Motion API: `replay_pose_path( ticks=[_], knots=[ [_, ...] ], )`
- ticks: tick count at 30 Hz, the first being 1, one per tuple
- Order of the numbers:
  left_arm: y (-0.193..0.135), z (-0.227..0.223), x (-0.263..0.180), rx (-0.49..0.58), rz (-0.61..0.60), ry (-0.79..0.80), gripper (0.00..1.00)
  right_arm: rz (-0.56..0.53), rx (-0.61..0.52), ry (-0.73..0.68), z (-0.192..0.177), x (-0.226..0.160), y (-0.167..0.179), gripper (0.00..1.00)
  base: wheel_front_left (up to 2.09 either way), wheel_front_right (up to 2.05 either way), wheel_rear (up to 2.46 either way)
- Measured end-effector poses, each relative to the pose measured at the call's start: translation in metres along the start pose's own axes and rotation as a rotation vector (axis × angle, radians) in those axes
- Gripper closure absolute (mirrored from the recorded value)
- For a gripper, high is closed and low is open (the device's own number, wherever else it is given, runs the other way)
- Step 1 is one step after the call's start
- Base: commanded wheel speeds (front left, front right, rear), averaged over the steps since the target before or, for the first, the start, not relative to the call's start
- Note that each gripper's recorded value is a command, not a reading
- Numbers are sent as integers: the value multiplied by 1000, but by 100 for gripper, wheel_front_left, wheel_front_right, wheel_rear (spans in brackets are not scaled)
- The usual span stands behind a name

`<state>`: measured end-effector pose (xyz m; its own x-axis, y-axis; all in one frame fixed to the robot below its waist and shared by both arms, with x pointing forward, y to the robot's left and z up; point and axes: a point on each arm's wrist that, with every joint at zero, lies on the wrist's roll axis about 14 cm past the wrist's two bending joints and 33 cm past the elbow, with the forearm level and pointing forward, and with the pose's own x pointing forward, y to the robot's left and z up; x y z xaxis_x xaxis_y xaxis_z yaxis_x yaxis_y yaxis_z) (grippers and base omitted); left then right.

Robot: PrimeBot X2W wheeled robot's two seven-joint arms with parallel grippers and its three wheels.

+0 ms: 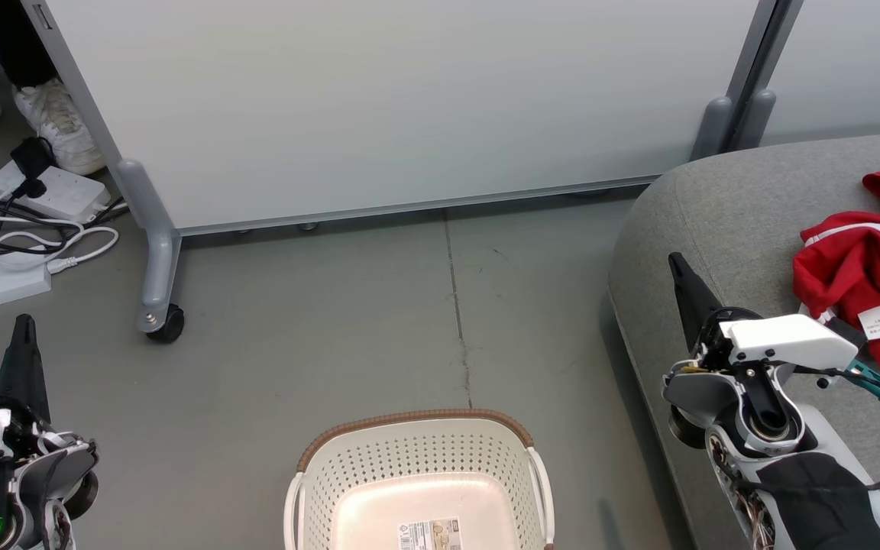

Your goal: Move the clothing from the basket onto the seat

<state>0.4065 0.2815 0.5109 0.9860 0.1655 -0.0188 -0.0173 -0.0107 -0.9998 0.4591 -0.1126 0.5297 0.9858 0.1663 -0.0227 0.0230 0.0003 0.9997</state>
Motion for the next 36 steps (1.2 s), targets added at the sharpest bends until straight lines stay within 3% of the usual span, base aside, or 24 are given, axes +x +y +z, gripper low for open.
replay_pose_path(
  ticks=[36],
  knots=[
    [0,0,0,-2,-1,1,100,0,0,0,0,0,0,100,0,0,0]
  ],
)
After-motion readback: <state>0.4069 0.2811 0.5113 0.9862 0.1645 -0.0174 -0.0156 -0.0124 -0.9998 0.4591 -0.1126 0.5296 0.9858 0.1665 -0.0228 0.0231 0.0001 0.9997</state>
